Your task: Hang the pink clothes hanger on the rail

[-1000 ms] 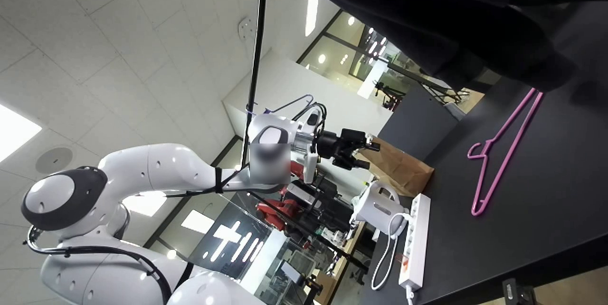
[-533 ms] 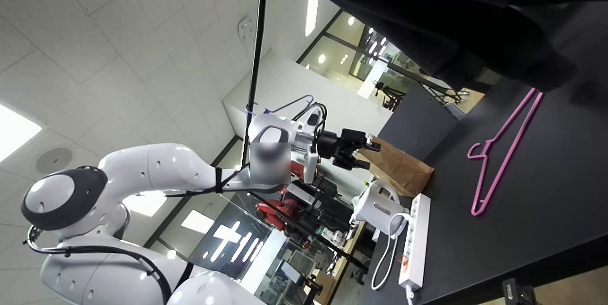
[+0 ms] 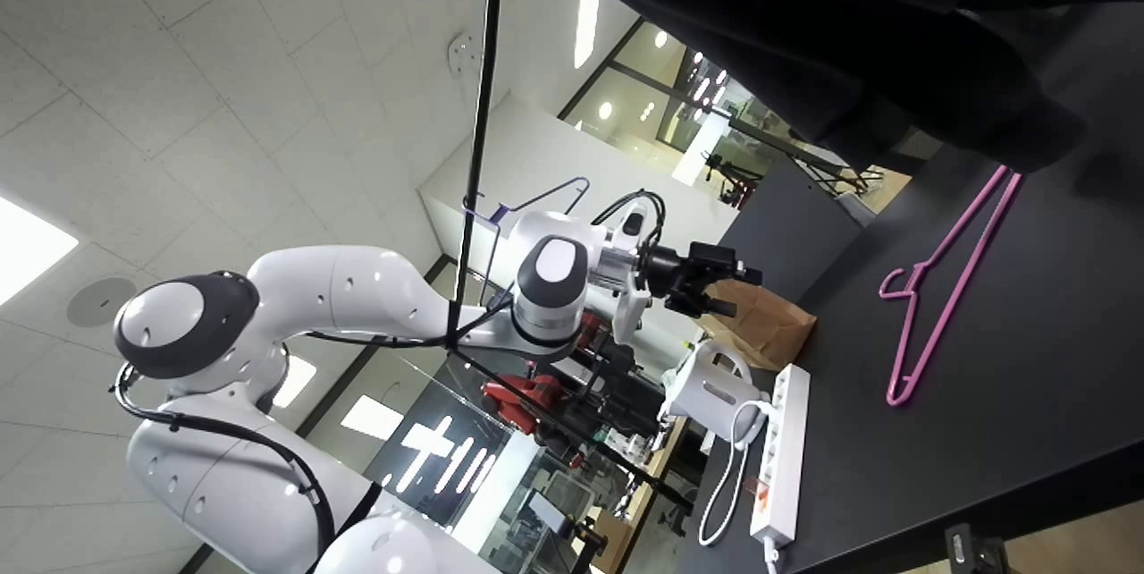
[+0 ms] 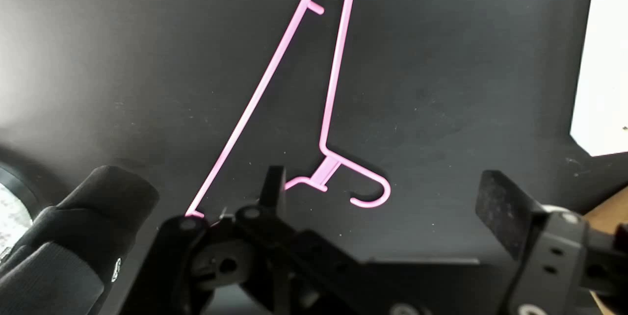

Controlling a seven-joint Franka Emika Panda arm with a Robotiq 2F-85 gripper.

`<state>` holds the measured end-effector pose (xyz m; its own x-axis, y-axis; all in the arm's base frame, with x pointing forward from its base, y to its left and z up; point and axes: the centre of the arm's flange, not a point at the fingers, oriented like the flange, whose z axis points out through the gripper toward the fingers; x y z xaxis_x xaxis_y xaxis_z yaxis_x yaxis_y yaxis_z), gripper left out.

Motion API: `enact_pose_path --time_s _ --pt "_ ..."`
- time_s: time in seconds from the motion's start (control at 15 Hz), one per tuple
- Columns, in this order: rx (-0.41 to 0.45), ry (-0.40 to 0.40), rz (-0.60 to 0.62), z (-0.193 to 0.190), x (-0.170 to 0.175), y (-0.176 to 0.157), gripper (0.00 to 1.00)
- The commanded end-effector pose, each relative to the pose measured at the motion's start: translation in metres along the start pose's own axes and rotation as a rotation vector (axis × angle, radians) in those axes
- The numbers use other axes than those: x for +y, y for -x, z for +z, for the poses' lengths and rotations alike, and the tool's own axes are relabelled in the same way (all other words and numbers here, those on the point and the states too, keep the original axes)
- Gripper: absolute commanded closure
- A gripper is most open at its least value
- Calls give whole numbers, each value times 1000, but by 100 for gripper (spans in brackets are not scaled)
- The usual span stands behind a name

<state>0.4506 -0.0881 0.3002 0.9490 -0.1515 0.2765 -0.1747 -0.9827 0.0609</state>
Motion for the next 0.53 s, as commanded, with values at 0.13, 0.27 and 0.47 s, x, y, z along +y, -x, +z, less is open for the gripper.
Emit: enact_pose_path --time_s 0.13,0.27,0.47 --pt "33 -3 62 65 3 -35 0" --pt "-4 4 77 91 3 -42 0" --pt "-61 3 101 126 2 -49 0"
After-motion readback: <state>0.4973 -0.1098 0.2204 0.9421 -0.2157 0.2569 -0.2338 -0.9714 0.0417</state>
